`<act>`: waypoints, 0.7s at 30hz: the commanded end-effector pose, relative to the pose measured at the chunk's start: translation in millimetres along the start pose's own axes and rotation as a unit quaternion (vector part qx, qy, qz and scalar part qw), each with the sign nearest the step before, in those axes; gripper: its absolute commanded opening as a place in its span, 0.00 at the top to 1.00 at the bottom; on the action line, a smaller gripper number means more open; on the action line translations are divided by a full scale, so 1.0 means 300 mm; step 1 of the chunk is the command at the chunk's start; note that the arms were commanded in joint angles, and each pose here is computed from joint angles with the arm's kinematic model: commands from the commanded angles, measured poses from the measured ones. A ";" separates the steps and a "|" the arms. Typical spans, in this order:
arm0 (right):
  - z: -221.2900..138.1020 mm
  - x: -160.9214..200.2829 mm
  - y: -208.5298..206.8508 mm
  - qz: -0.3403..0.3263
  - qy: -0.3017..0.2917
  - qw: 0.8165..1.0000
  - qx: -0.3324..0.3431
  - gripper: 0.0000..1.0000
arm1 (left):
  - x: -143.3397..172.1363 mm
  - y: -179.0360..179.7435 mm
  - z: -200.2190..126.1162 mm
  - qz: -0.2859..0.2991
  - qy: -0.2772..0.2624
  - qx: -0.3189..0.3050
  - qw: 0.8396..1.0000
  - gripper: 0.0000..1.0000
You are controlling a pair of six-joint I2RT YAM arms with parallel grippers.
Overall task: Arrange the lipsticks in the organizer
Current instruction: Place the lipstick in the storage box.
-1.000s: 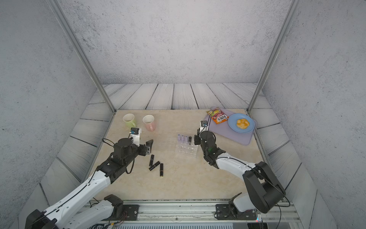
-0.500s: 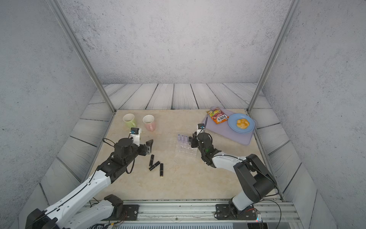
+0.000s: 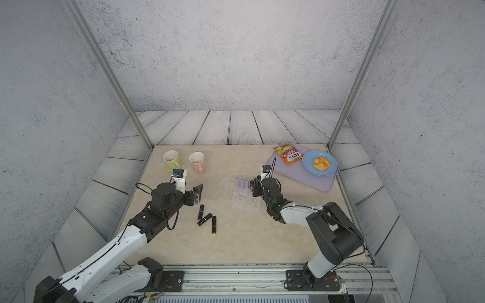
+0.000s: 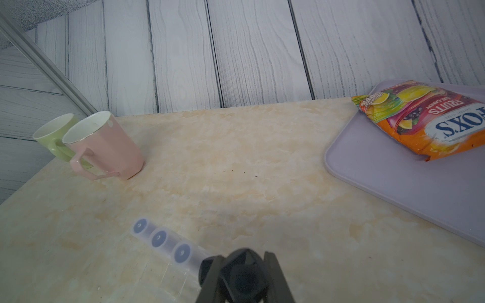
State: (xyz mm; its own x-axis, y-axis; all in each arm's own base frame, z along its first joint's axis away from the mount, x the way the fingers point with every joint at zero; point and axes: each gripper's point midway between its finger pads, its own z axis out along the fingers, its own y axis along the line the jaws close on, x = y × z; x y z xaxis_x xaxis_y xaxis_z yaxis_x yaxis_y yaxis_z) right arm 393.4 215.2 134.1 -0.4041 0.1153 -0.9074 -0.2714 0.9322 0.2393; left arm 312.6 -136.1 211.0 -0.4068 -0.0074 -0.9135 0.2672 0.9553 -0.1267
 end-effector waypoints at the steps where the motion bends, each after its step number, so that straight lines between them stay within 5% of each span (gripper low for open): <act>1: -0.008 0.050 -0.011 0.003 0.017 1.000 0.002 1.00 | -0.018 0.003 -0.002 -0.010 -0.010 0.001 1.000 0.14; 21: -0.015 0.111 -0.032 0.008 0.031 0.999 0.006 1.00 | -0.017 0.000 0.002 -0.022 -0.009 0.003 1.000 0.14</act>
State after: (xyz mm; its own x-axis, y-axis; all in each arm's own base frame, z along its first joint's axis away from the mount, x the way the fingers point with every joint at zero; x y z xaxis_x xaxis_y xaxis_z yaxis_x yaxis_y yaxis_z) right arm 382.2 208.5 113.1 -0.4330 0.1138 -0.8942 -0.2608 0.9338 0.2451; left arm 312.4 -136.7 211.0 -0.4160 -0.0394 -0.9085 0.2567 0.9534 -0.1589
